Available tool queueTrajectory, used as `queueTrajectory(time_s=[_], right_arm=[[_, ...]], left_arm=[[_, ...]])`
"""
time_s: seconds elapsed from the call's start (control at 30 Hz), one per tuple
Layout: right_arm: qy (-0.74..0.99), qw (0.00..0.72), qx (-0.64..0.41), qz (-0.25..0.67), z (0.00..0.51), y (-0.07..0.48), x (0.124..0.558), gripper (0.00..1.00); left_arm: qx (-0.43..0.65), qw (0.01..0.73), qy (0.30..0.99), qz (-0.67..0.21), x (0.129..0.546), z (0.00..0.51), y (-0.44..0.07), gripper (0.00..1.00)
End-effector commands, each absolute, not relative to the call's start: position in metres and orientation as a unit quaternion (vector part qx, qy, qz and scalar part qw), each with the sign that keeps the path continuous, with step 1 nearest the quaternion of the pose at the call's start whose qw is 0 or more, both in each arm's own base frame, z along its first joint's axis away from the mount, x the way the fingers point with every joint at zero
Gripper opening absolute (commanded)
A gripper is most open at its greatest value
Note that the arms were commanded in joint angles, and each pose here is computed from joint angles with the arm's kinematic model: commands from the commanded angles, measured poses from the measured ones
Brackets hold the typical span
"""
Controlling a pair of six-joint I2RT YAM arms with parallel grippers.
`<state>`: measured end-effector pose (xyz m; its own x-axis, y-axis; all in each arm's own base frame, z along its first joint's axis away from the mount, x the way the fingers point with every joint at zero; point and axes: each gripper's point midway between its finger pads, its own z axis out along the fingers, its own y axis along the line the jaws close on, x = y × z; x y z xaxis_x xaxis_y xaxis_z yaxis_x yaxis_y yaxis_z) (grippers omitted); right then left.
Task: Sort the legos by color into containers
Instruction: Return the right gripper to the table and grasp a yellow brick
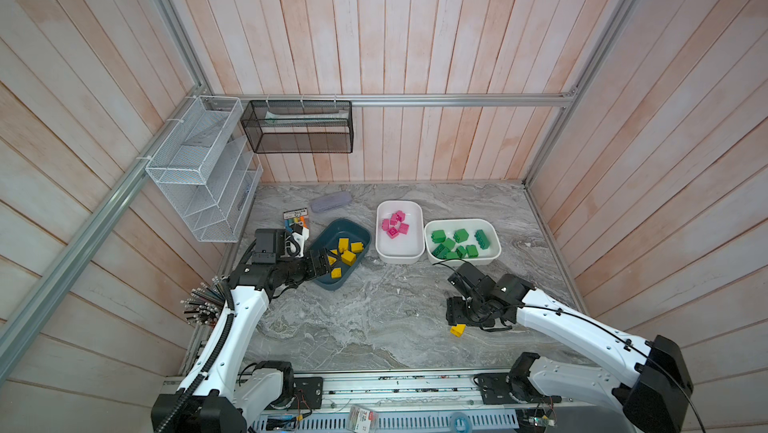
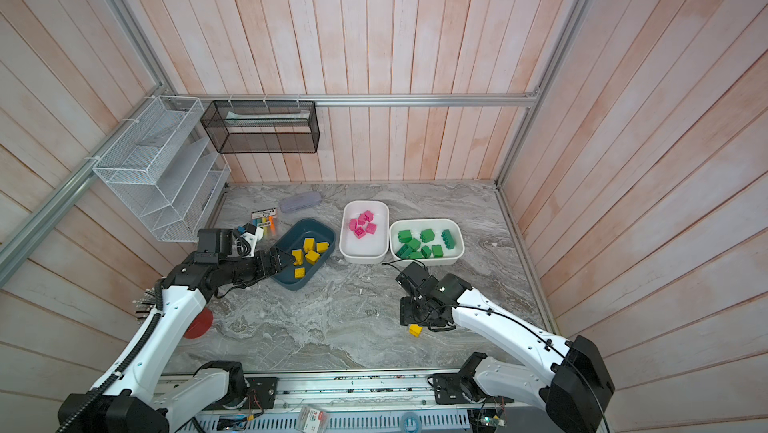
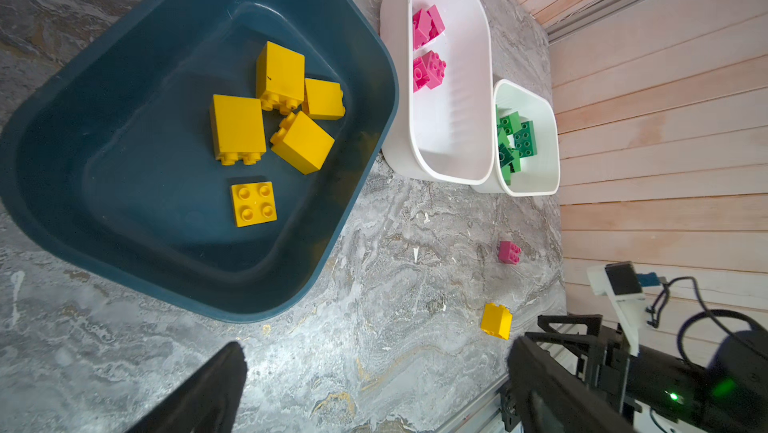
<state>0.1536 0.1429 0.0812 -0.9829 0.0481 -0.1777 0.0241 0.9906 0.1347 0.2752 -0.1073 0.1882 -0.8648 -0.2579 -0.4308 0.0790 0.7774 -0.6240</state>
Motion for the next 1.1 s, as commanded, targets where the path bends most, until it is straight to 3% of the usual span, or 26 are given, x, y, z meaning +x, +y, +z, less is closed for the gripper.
queueTrajectory(time_s=[0.0, 0.67, 1.07], right_arm=[[0.994, 0.078, 0.054, 0.063, 0.069, 0.136, 0.151, 0.71], [0.992, 0.039, 0.063, 0.098, 0.033, 0.148, 0.154, 0.53], [0.994, 0.037, 0.040, 0.097, 0.031, 0.159, 0.163, 0.47]], left_arm=[[-0.048, 0.261, 0.900, -0.345, 0.275, 0.198, -0.110, 1.00], [-0.058, 0.237, 0.912, -0.329, 0.270, 0.200, -0.107, 1.00], [-0.060, 0.226, 0.917, -0.322, 0.264, 0.196, -0.105, 1.00]])
